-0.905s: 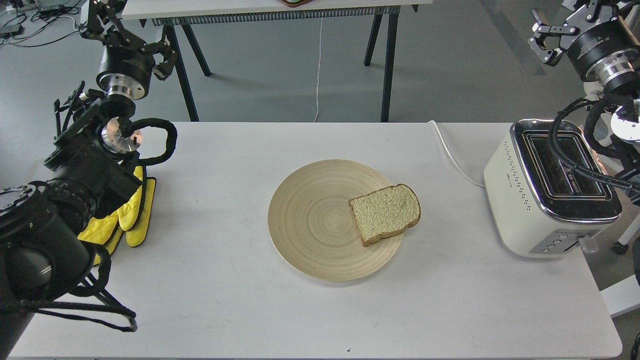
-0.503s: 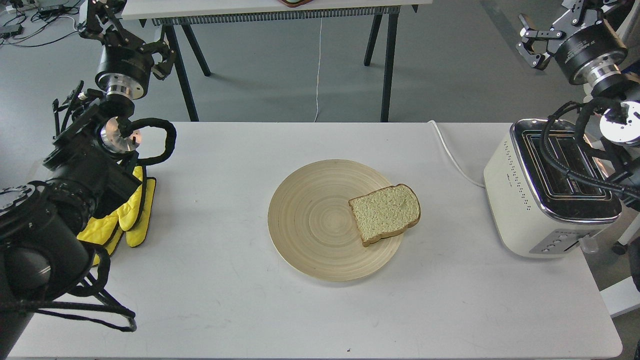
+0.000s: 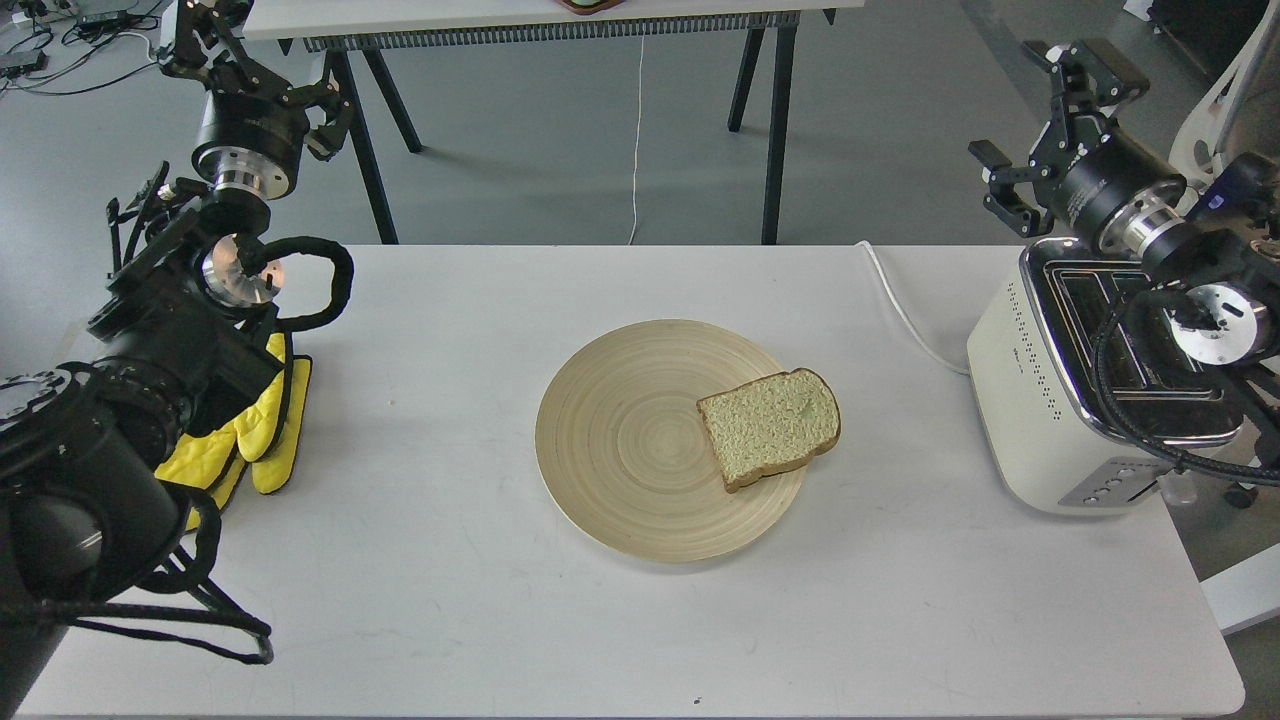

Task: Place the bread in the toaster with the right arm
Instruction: 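Move the right gripper off the toaster and down toward the plate, then reach the right gripper to the bread slice edge and grasp it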

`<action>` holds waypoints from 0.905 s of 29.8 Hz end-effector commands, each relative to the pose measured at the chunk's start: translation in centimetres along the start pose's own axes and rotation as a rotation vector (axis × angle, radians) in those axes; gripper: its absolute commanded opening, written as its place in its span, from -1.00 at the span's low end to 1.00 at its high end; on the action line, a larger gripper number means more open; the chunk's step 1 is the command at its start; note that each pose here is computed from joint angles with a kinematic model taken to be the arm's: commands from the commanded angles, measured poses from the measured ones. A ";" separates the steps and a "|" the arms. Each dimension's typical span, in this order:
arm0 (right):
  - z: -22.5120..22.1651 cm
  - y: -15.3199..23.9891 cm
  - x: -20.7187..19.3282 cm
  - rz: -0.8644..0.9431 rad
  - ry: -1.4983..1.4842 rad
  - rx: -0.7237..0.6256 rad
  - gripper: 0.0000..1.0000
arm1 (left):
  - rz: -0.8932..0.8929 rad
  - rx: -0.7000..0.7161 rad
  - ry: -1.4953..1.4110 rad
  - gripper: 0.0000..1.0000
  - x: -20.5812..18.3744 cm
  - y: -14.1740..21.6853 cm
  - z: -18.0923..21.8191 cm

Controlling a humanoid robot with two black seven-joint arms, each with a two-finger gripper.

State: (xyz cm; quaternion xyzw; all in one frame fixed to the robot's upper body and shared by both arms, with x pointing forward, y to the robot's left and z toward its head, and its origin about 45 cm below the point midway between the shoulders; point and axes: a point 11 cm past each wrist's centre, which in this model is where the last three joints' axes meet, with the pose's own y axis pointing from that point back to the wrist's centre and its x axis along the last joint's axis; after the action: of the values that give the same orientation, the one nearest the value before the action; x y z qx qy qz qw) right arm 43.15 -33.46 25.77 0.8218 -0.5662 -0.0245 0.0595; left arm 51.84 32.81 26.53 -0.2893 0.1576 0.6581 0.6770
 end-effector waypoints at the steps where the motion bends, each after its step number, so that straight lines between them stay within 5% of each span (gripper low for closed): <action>1: 3.5 1.9 -2.1 -0.009 0.223 -0.069 0.98 | -0.001 0.000 0.000 1.00 0.0 0.0 0.0; 9: 9.9 4.3 -5.3 -0.075 0.478 -0.171 0.96 | -0.001 0.001 0.001 1.00 -0.1 0.0 -0.1; 27: 17.7 4.3 -10.5 -0.180 0.523 -0.311 0.38 | -0.001 0.002 0.001 1.00 -0.1 0.0 -0.1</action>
State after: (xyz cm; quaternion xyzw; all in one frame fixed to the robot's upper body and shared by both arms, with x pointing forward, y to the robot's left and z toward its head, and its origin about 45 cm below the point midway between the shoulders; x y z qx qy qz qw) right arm 33.69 -27.03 8.77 0.8246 -0.4515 0.0981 0.3265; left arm 51.86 32.63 26.47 -0.2892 0.1588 0.6571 0.6777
